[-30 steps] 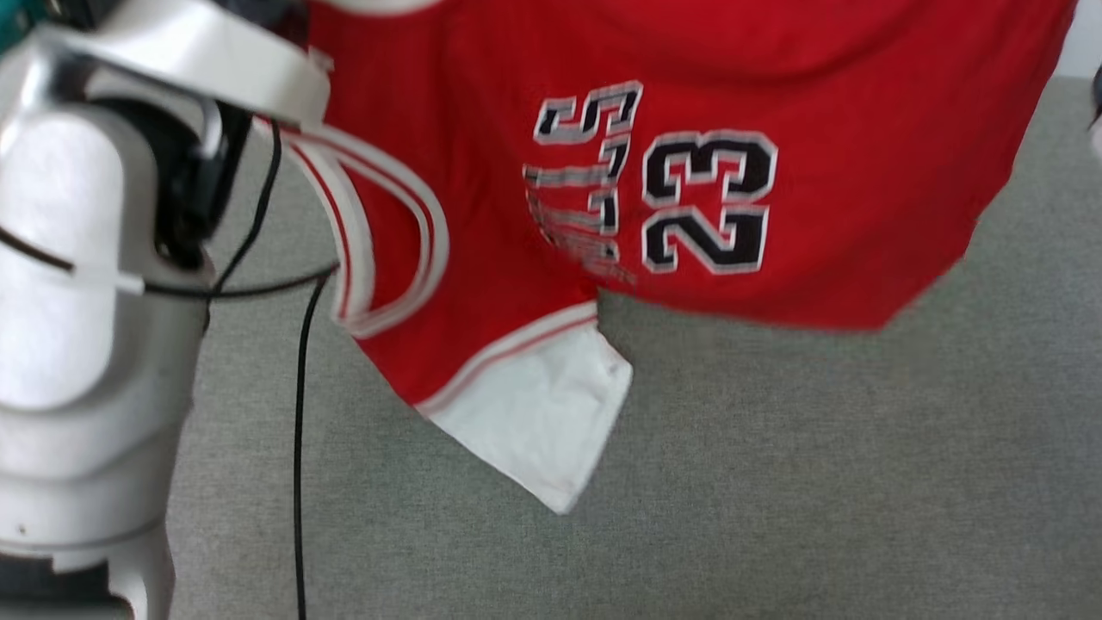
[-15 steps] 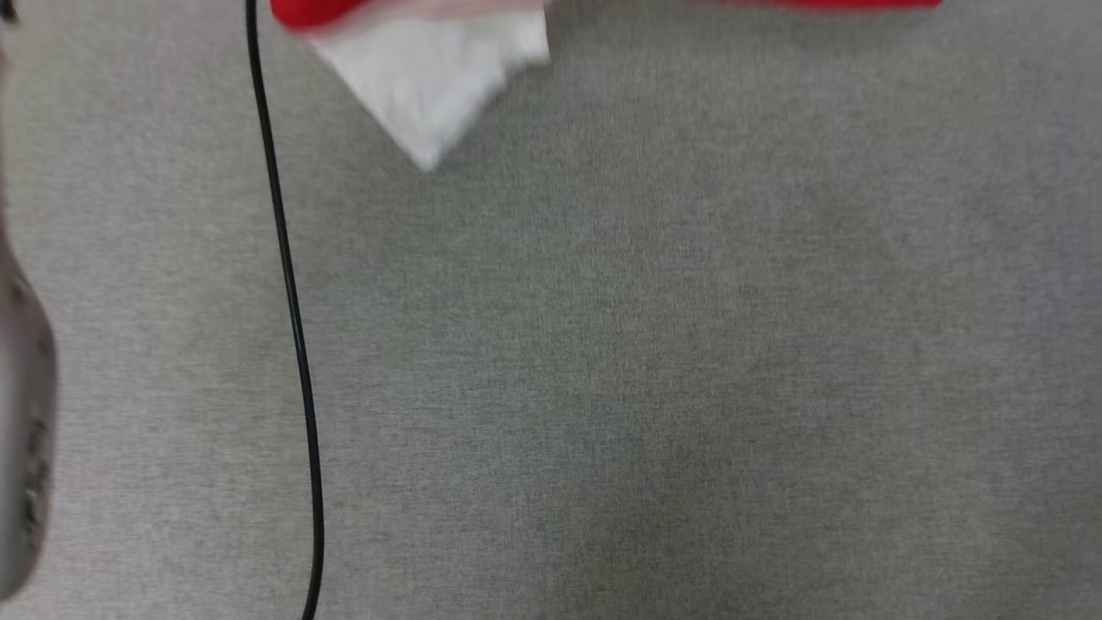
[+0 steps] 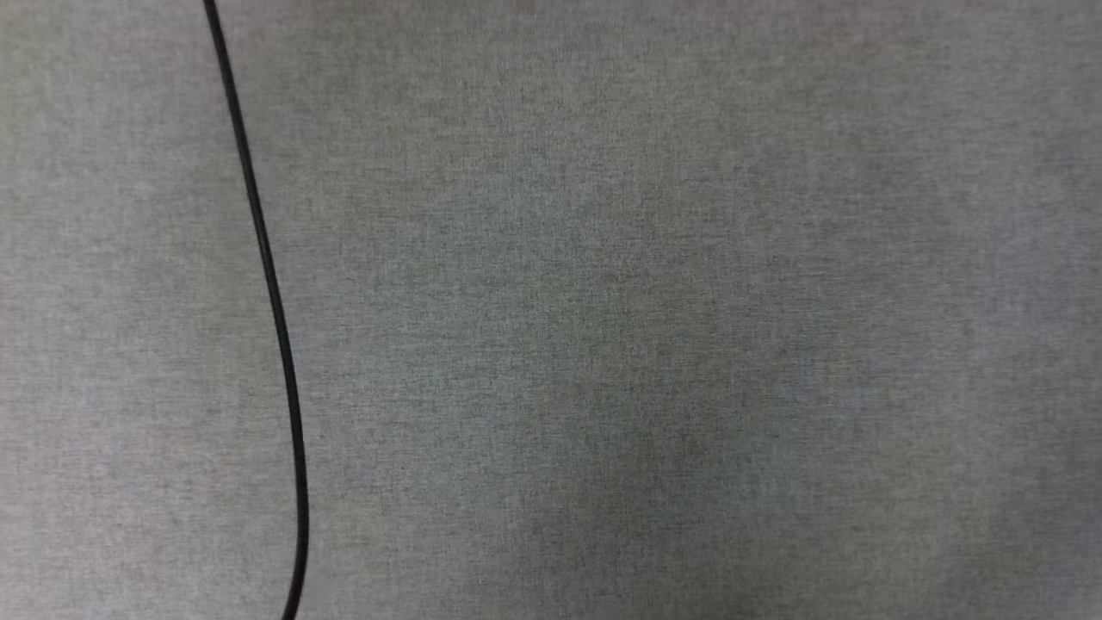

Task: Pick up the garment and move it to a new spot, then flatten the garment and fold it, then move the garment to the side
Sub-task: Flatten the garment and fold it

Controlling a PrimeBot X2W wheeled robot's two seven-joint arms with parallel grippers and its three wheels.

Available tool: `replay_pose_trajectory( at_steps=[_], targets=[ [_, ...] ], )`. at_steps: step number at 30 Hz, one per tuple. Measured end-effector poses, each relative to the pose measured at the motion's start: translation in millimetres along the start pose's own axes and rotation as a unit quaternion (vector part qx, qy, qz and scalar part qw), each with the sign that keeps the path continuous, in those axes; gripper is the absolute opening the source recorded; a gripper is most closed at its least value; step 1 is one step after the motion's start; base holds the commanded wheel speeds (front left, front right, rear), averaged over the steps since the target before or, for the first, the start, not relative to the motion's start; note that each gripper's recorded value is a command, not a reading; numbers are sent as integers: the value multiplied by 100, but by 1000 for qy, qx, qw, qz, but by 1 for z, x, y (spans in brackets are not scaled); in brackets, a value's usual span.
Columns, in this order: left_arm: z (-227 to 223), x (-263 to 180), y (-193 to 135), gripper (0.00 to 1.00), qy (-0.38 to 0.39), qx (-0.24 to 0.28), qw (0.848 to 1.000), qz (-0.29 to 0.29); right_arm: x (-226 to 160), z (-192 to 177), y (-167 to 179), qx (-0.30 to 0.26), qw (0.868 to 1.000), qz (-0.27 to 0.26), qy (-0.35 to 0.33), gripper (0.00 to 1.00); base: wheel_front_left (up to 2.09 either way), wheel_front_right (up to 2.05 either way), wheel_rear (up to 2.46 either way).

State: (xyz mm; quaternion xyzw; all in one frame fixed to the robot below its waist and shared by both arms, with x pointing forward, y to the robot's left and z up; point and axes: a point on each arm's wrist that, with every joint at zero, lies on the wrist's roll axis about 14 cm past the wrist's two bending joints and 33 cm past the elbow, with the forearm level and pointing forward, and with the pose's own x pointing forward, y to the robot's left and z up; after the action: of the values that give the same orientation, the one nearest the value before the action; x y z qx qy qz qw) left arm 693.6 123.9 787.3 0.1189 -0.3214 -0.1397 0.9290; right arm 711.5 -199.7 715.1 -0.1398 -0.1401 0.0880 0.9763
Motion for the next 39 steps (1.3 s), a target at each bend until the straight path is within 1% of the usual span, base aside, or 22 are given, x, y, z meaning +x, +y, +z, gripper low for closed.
replay_pose_trajectory(
  at_steps=[3, 7, 12, 16, 20, 27, 37, 39],
  targets=[
    [-30, -9, -5, 0, 23, -15, 1000, -1, 1, -32, 14, 1, 1000, 15, 26, 0, 0, 0, 0],
    [-62, -24, -13, 0, 54, -29, 998, -4, -6, -70, 34, 16, 997, 35, 60, 0, 0, 0, 0],
    [-93, -52, -27, 0, 93, -39, 995, -18, -18, -97, 59, 39, 994, 61, 81, 0, 0, 0, 0],
    [-104, -77, -35, 0, 115, -50, 992, -24, -38, -121, 74, 55, 989, 79, 109, 0, 0, 0, 0],
    [-104, -103, -39, 0, 123, -73, 990, -17, -61, -137, 79, 68, 985, 87, 133, 0, 0, 0, 0],
    [-101, -167, -59, 0, 158, -103, 982, -12, -109, -150, 101, 89, 975, 118, 165, 0, 0, 0, 0],
    [-93, -271, -90, 0, 235, -153, 960, 6, -192, -164, 112, 119, 959, 127, 223, 0, 0, 0, 0],
    [-90, -292, -96, 0, 252, -162, 954, 6, -207, -164, 114, 115, 958, 133, 229, 0, 0, 0, 0]
  ],
)
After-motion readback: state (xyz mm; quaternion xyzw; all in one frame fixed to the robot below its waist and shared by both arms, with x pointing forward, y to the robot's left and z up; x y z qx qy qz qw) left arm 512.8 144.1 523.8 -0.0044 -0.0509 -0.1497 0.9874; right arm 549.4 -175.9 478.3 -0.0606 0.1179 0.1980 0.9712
